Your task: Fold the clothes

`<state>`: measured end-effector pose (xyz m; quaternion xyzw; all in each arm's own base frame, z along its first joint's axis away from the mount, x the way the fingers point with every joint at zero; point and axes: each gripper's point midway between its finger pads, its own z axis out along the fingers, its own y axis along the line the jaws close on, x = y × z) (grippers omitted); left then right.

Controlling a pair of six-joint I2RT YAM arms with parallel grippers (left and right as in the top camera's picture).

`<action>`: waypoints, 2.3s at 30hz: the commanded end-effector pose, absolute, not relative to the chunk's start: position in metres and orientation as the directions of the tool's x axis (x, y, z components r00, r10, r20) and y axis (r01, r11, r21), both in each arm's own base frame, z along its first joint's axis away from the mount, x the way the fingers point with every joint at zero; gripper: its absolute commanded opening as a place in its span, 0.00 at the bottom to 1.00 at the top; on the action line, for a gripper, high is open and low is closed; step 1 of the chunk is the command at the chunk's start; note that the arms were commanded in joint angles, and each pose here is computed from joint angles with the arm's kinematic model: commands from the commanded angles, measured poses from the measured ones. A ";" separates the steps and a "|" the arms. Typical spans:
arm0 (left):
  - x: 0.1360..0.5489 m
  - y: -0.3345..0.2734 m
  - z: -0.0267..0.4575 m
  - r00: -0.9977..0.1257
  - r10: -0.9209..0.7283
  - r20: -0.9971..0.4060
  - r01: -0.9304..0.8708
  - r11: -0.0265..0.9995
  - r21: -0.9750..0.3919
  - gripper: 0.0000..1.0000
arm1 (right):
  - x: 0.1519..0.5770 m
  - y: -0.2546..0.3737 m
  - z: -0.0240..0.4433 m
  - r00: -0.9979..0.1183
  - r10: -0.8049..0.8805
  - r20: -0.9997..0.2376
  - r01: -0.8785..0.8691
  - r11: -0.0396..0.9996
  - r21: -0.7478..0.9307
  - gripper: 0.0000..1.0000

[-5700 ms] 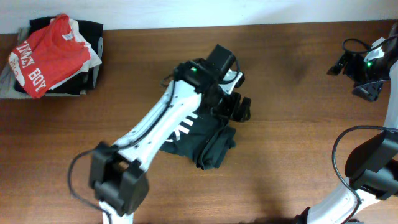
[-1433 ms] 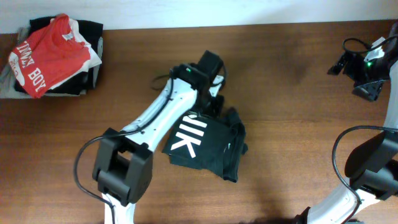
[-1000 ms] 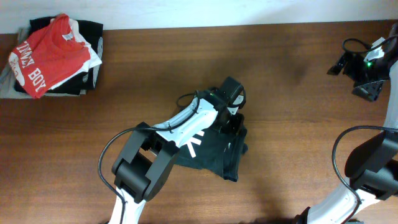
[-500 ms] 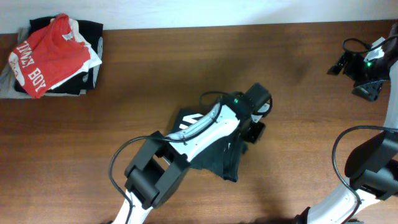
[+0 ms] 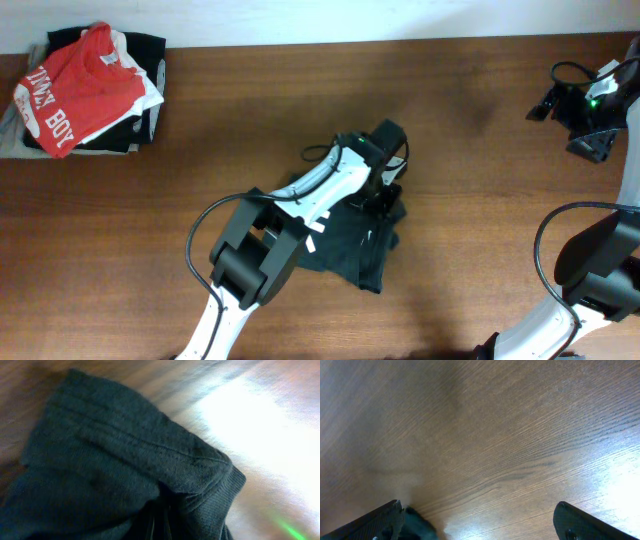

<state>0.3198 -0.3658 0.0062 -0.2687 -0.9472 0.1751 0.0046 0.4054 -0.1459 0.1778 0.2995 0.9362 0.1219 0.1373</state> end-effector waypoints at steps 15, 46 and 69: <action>0.297 -0.393 0.043 -0.795 0.602 -0.074 0.583 0.725 -0.366 0.08 | 0.406 -0.149 0.185 -0.782 0.587 -0.208 0.518 0.799 0.307 0.99; 0.414 -0.176 0.128 -0.857 0.482 -0.181 0.505 0.717 -0.480 0.99 | 0.406 -0.149 0.185 -0.783 0.587 -0.208 0.518 0.799 0.307 0.99; 0.354 -0.208 -0.006 -0.890 0.455 0.025 0.365 0.743 -0.561 0.99 | 0.406 -0.149 0.185 -0.782 0.587 -0.208 0.518 0.799 0.307 0.99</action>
